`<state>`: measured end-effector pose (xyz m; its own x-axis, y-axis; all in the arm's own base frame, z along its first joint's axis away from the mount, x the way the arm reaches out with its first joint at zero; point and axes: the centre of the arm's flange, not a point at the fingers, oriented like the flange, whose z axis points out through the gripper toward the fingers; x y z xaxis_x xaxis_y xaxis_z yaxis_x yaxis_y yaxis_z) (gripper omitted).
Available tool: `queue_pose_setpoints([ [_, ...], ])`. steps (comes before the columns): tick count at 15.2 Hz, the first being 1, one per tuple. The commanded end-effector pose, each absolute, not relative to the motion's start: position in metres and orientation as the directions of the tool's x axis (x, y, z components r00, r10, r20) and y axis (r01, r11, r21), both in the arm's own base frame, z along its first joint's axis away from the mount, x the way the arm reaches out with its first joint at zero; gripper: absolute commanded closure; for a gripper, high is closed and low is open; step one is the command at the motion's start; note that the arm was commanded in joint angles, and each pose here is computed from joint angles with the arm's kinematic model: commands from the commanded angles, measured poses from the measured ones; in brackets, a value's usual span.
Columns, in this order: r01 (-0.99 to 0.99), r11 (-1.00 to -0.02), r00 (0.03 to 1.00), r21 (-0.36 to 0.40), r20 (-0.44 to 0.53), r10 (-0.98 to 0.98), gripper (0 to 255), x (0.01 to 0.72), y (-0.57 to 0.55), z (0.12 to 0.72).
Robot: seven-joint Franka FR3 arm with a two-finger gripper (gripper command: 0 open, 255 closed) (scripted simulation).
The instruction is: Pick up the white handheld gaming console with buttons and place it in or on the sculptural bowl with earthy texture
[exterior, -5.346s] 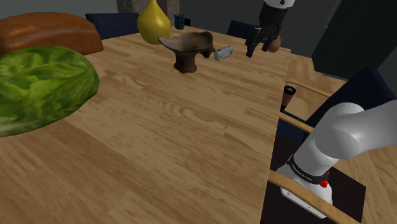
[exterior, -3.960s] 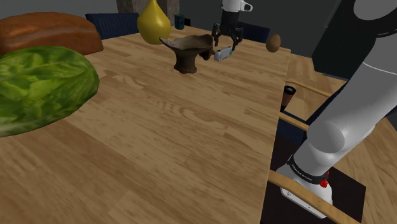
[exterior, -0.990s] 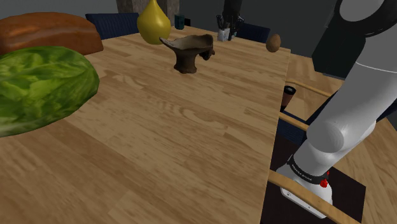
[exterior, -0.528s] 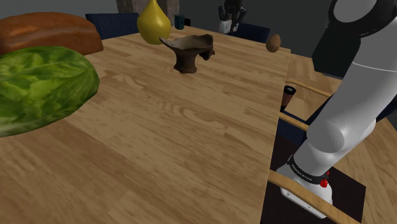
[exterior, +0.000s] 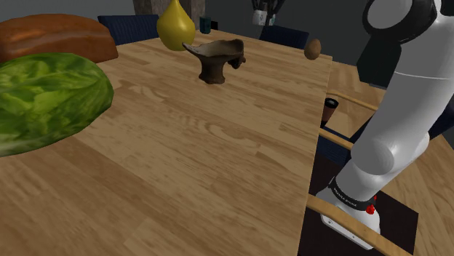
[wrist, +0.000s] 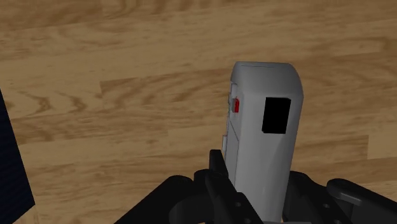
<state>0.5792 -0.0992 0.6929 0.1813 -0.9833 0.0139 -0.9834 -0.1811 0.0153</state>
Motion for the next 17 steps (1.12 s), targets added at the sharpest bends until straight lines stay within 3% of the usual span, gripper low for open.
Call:
queue_pose_setpoints([
  [1,-0.983,-0.181,0.181,0.016,0.014,-0.983,255,0.578,-0.099,0.703],
  [8,-0.983,-0.181,0.181,0.016,0.014,-0.983,255,0.578,-0.099,0.738],
  [17,-0.983,-0.181,0.181,0.016,0.014,-0.983,255,0.567,0.019,0.734],
])
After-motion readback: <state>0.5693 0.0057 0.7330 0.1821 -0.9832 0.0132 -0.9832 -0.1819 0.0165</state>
